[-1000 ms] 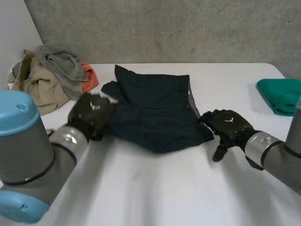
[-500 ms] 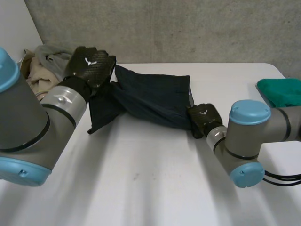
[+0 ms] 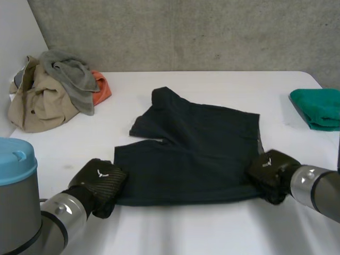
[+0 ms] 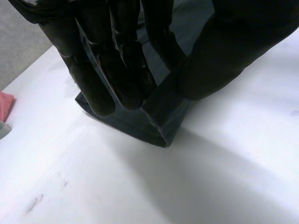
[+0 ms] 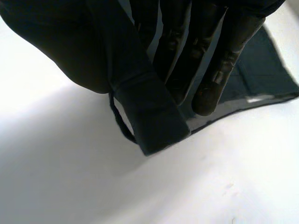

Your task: Fold the laundry.

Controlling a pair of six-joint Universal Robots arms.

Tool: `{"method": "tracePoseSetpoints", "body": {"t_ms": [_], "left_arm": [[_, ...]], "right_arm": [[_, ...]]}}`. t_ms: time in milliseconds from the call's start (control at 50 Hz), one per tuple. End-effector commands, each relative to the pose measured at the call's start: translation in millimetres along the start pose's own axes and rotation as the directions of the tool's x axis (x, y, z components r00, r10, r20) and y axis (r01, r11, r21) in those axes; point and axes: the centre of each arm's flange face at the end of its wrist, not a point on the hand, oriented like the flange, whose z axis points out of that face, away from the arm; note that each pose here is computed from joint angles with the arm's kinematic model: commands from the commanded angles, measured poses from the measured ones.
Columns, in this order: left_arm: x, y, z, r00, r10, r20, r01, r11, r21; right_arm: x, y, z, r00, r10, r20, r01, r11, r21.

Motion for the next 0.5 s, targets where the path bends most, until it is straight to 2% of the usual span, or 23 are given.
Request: {"method": "tracePoseSetpoints", "body": {"t_ms": [20,160,220,280,380,500], "left_arm": [[-9,-20,7,0.999,-0.005,0.040,0.000,0.994,0.110],[-44,-55,33,0.981,-0.040,0.190,-0.023,0.947,0.321],[-53,-59,50,0.975,-0.047,0.218,-0.032,0.937,0.348],[-58,-63,78,0.978,-0.040,0.206,-0.039,0.929,0.369],[-60,-55,133,0.994,-0.018,0.112,-0.023,0.935,0.353],[-68,-47,181,0.999,-0.005,0.053,-0.015,0.930,0.368]], "right_arm": [[3,-1,6,0.999,0.004,-0.034,-0.002,0.999,0.041],[3,2,11,0.998,0.028,-0.053,-0.025,0.998,0.062],[0,2,11,0.998,0.028,-0.050,-0.024,0.998,0.065],[-1,4,12,0.998,0.030,-0.049,-0.027,0.997,0.066],[0,4,14,0.998,0.033,-0.060,-0.028,0.997,0.076],[-2,6,15,0.998,0.033,-0.061,-0.028,0.997,0.077]]}}
